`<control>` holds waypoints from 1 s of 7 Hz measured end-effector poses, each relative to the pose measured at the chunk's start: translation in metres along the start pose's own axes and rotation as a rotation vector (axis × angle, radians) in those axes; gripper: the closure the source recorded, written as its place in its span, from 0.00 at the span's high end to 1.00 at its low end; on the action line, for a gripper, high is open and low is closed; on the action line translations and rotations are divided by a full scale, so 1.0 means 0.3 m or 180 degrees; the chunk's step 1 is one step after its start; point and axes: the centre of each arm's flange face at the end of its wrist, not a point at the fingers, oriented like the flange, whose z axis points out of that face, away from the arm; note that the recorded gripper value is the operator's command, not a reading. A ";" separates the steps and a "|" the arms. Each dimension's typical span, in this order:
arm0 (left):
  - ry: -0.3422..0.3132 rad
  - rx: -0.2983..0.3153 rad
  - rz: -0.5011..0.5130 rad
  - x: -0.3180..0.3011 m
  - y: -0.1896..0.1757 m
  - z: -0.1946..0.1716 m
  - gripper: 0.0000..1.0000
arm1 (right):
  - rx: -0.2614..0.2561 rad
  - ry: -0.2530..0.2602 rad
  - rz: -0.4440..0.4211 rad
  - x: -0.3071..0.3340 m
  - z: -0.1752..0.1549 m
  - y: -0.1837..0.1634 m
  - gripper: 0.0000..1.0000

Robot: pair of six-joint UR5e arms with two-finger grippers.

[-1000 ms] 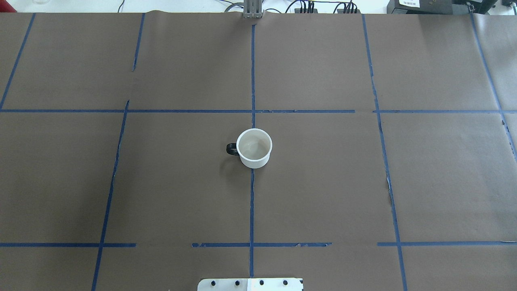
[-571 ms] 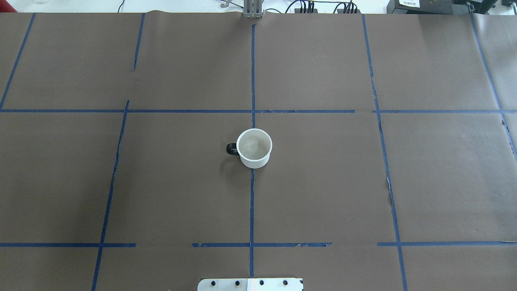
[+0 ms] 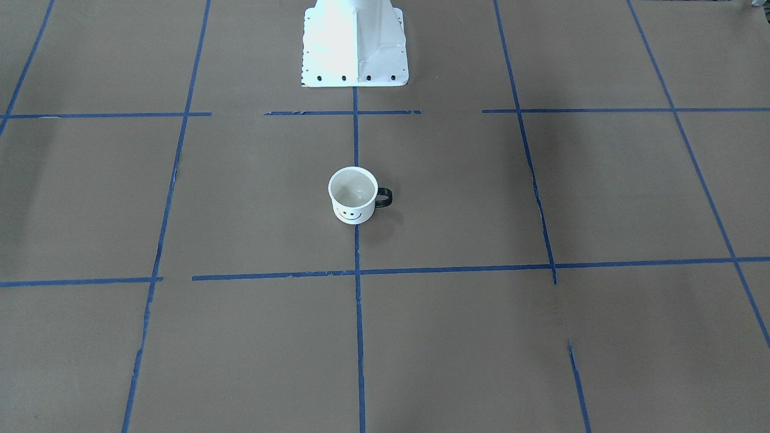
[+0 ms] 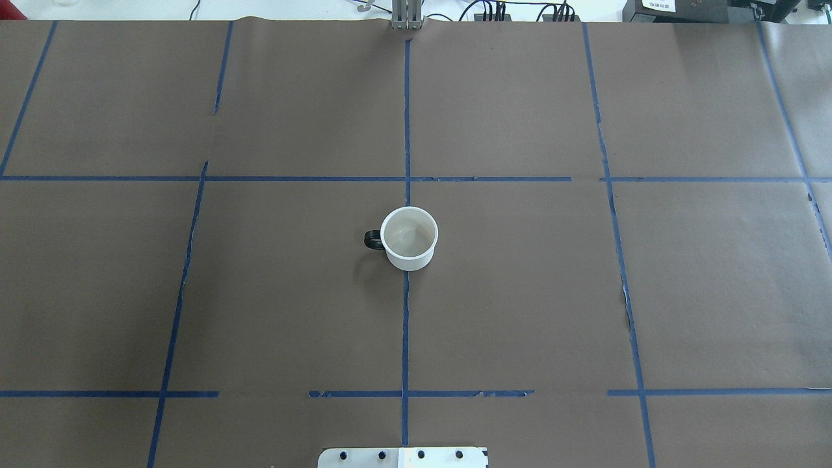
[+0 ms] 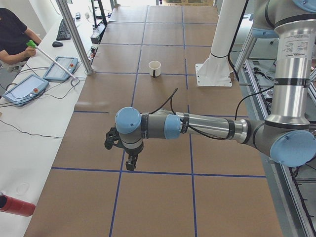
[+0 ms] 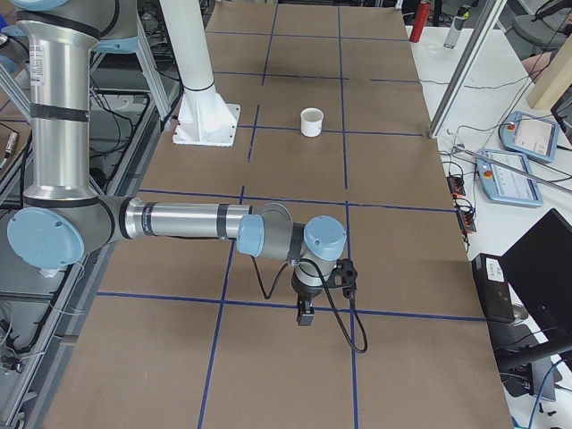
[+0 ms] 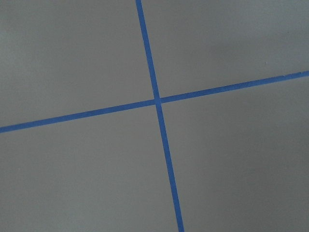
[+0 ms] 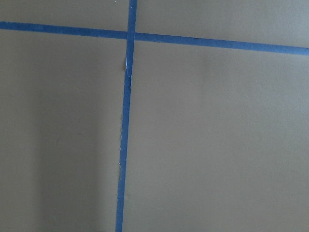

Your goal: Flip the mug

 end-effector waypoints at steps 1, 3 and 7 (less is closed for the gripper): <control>0.0007 -0.0021 -0.0037 0.013 0.004 -0.012 1.00 | 0.0000 0.0000 0.0000 0.000 0.000 0.000 1.00; 0.0032 -0.0033 -0.0084 0.017 0.015 -0.014 1.00 | 0.0000 0.0000 0.0000 0.000 0.000 0.000 1.00; 0.0048 -0.0046 -0.0103 0.006 0.026 -0.002 1.00 | -0.0001 0.0000 0.0001 0.001 0.001 0.000 1.00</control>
